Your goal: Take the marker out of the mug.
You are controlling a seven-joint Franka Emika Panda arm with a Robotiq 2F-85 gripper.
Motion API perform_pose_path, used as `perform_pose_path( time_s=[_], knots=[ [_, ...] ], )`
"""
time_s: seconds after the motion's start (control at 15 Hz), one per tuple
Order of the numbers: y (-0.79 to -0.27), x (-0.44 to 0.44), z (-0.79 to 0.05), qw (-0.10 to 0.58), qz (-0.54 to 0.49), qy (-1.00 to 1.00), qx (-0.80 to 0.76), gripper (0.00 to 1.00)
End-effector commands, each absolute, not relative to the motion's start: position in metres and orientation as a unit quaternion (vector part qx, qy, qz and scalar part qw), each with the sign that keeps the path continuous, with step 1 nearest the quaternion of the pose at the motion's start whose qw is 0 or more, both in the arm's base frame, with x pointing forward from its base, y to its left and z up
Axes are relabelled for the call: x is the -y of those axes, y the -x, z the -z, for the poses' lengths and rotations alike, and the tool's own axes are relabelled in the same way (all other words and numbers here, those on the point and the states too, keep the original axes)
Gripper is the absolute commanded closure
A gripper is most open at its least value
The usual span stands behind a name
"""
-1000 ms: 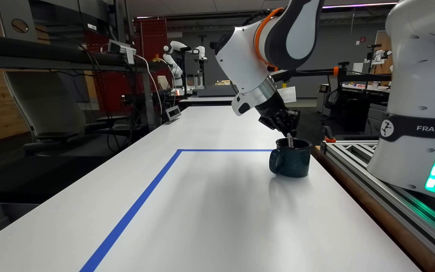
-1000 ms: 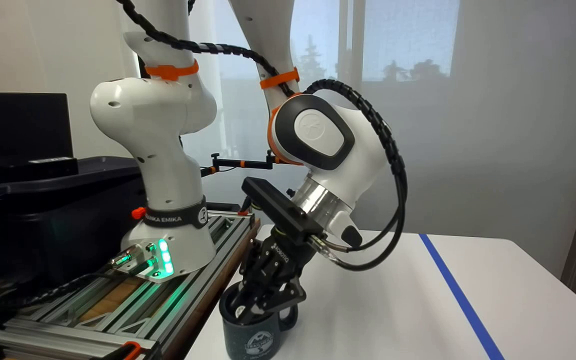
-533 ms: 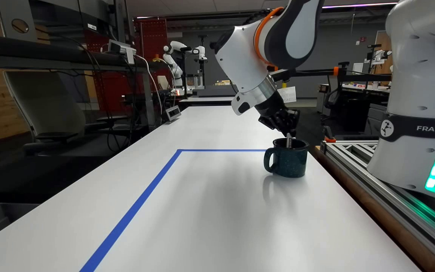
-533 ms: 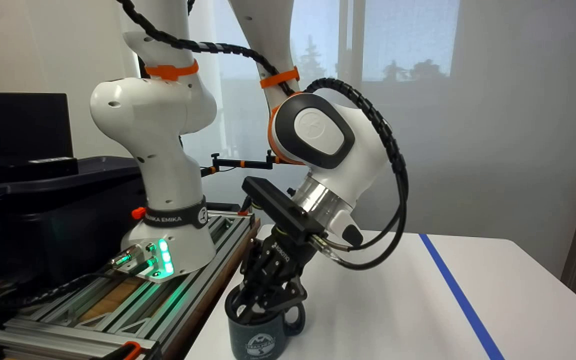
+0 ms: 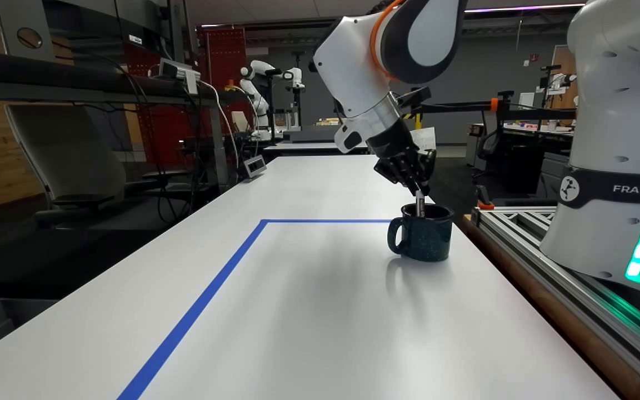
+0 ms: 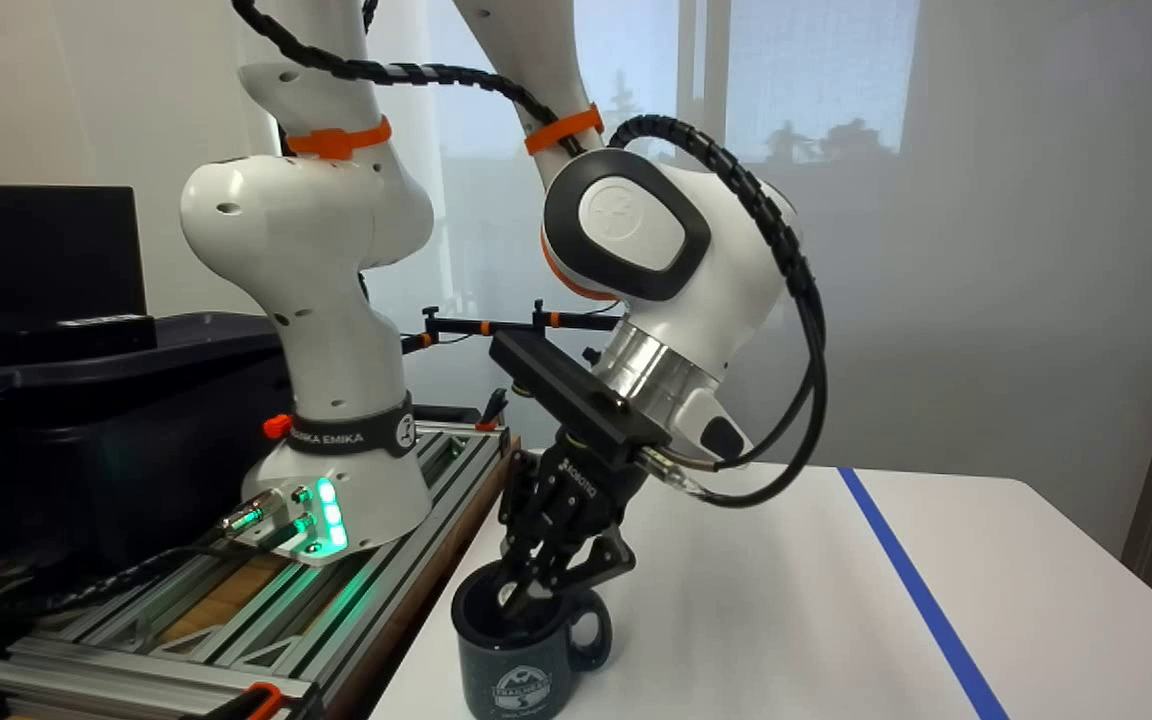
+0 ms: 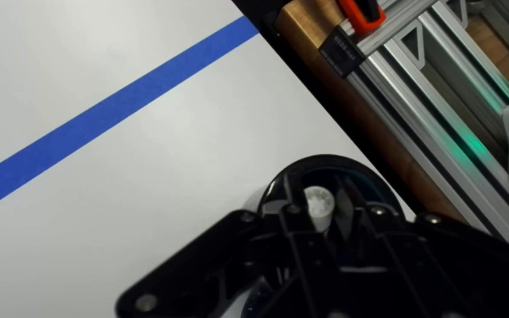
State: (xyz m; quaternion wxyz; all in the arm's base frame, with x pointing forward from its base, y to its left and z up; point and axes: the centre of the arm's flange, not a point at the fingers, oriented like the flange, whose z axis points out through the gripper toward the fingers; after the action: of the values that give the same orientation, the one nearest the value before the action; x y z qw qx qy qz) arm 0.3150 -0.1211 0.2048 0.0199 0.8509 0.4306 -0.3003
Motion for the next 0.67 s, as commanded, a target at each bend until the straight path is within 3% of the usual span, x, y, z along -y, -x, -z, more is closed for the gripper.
perform_pose_path(
  time_s=[0.0, 0.6],
  knots=[
    [-0.271, 0.116, -0.242, 0.004, 0.277, -0.857, -0.434, 0.94],
    [-0.261, 0.132, -0.301, -0.03, 0.244, -0.853, -0.46, 0.94]
  ],
)
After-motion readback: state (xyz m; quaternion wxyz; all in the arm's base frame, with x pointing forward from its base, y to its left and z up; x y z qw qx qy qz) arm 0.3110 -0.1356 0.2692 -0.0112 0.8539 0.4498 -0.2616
